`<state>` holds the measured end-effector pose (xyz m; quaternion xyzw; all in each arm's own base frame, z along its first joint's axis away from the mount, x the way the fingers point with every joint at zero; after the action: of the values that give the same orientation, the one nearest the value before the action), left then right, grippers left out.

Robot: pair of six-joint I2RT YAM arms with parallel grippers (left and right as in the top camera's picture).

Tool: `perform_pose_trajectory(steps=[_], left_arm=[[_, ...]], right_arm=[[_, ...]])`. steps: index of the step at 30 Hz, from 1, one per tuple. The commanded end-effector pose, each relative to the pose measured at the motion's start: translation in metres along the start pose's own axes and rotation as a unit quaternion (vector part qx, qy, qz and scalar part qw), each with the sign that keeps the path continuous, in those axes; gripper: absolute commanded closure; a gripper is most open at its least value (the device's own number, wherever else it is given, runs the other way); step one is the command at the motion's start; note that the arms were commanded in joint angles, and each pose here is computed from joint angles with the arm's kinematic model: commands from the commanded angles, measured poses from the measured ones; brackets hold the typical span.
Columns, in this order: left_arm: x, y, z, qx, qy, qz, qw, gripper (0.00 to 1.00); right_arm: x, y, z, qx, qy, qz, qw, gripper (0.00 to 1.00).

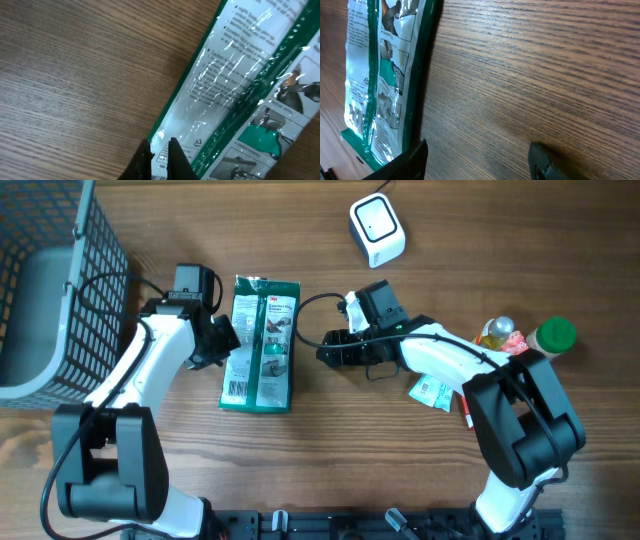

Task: Scan the item barcode
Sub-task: 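Lower the left gripper onto the glove packet's left edge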

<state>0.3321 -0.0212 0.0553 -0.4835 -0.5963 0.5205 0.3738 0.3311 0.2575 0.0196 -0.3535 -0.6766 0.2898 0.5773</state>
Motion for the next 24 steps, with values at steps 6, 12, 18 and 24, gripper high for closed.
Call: perform_pose_trajectory(steps=[6,12,18,24], left_arm=[[0.006,0.026,0.012,-0.004,-0.002,-0.004,1.000,0.96],[0.002,0.047,0.025,-0.012,-0.022,0.024,0.999,0.96],[-0.018,0.053,0.033,-0.016,0.005,0.047,0.999,0.96],[-0.047,0.052,0.041,-0.022,0.049,0.060,0.997,0.94]], right_arm=[[-0.030,0.011,0.017,0.016,0.026,0.050,0.998,0.34],[-0.030,0.011,0.017,0.016,0.025,0.050,0.998,0.34],[-0.030,0.011,0.017,0.016,0.027,0.050,0.998,0.34],[-0.032,0.011,0.021,0.022,0.044,0.054,0.997,0.34]])
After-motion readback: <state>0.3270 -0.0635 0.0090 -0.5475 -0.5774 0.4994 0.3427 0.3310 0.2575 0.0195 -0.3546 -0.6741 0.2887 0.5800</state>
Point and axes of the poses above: each gripper's point midway between its finger pads, its own y axis out along the fingers, its own x axis along the line the jaws close on, z = x × y, the point moved 1 cm from there along -y, back along the fingers, and after that the axes turned 9 degrees about y, right-handed, at the moved point
